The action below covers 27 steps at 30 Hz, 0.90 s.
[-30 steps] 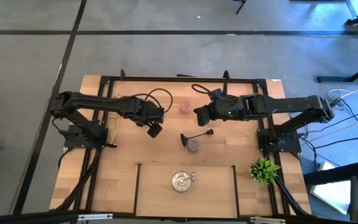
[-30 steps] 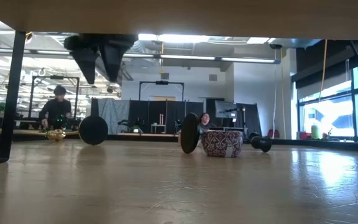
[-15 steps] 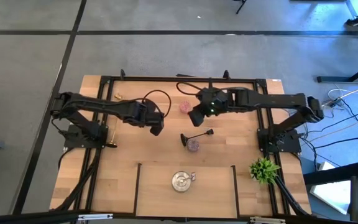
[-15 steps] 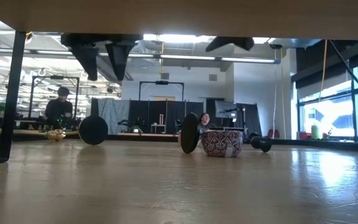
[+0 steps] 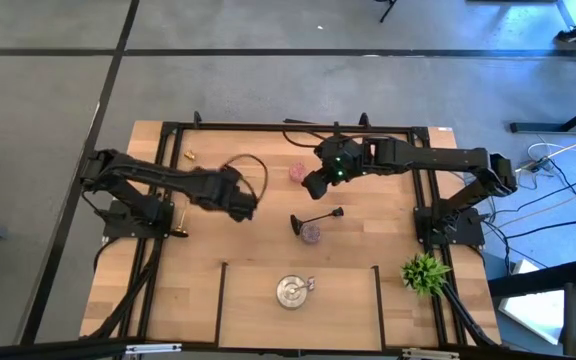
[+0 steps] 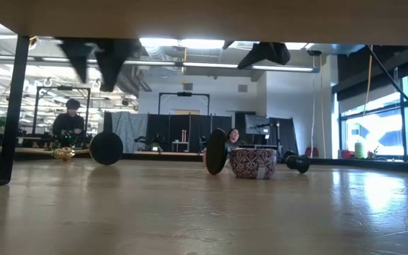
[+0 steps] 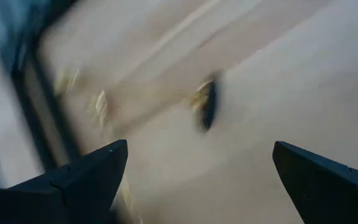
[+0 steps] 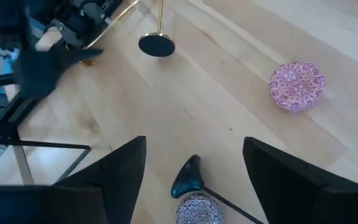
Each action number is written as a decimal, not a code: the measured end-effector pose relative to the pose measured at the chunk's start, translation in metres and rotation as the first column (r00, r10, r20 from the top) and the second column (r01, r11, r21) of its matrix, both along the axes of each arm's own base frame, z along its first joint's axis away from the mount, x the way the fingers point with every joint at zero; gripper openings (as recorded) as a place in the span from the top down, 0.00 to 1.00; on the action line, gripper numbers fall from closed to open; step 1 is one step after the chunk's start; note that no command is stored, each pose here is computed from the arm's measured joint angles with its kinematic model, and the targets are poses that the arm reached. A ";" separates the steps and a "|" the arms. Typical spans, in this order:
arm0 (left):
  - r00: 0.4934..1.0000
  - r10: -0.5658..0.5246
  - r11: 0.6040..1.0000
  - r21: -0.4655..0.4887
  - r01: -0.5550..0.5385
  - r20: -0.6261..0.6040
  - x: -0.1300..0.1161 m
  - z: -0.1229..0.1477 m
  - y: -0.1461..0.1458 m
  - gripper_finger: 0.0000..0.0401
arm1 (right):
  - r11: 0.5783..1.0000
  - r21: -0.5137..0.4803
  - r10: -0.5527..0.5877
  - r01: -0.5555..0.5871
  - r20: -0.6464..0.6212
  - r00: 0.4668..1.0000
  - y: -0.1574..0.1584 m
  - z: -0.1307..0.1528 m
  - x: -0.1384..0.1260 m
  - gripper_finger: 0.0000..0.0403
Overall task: Pick & Place candle stick holders
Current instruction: Put the right gold candle holder on the shelf
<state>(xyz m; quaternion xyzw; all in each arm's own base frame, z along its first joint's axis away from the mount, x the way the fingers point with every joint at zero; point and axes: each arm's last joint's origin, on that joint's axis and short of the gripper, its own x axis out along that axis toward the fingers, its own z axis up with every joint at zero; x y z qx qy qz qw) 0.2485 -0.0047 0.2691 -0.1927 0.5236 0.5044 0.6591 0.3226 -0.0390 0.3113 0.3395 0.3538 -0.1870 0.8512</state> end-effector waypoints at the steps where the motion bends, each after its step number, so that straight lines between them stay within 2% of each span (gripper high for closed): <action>1: 0.996 0.087 0.996 -0.011 -0.087 -0.011 -0.004 -0.002 0.006 0.00 | 1.000 0.005 -0.004 0.004 0.006 1.000 0.001 0.000 0.001 0.32; 3: 0.959 0.283 0.959 -0.036 -0.283 -0.009 -0.010 -0.007 0.017 0.00 | 1.000 0.015 -0.010 0.010 0.020 1.000 0.003 0.001 0.002 0.32; 5: 0.926 0.378 0.920 -0.101 -0.379 -0.029 -0.012 -0.011 0.025 0.00 | 0.999 0.037 -0.027 0.026 0.027 0.999 0.004 0.002 0.002 0.32; 7: 0.943 0.330 0.933 -0.136 -0.334 -0.054 -0.012 -0.014 0.030 0.00 | 0.998 0.063 -0.027 0.025 0.027 0.999 0.007 0.001 0.002 0.32; 9: 0.967 0.241 0.959 -0.133 -0.250 -0.078 -0.010 -0.017 0.033 0.00 | 0.997 0.082 -0.007 0.005 0.025 1.000 0.010 0.001 0.002 0.32; 11: 0.975 0.201 0.968 -0.132 -0.213 -0.099 -0.010 -0.018 0.032 0.00 | 0.994 0.103 0.019 -0.021 0.017 1.000 0.014 0.001 0.002 0.32; 16: 0.991 0.120 0.981 -0.148 -0.128 -0.056 -0.004 -0.019 0.034 0.00 | 0.987 0.135 0.086 -0.087 0.014 0.996 0.020 0.000 0.002 0.32; 21: 0.978 0.209 0.961 -0.186 -0.203 0.013 0.002 -0.021 0.043 0.00 | 0.975 0.152 0.165 -0.165 0.013 0.986 0.024 0.000 0.001 0.32; 25: 0.963 0.241 0.953 -0.218 -0.211 0.120 0.015 -0.027 0.052 0.00 | 0.964 0.118 0.242 -0.240 -0.001 0.970 0.029 -0.001 -0.001 0.32; 27: 0.952 0.267 0.934 -0.282 -0.217 0.151 0.023 -0.033 0.058 0.00 | 0.960 0.107 0.263 -0.260 -0.015 0.965 0.031 -0.002 -0.002 0.32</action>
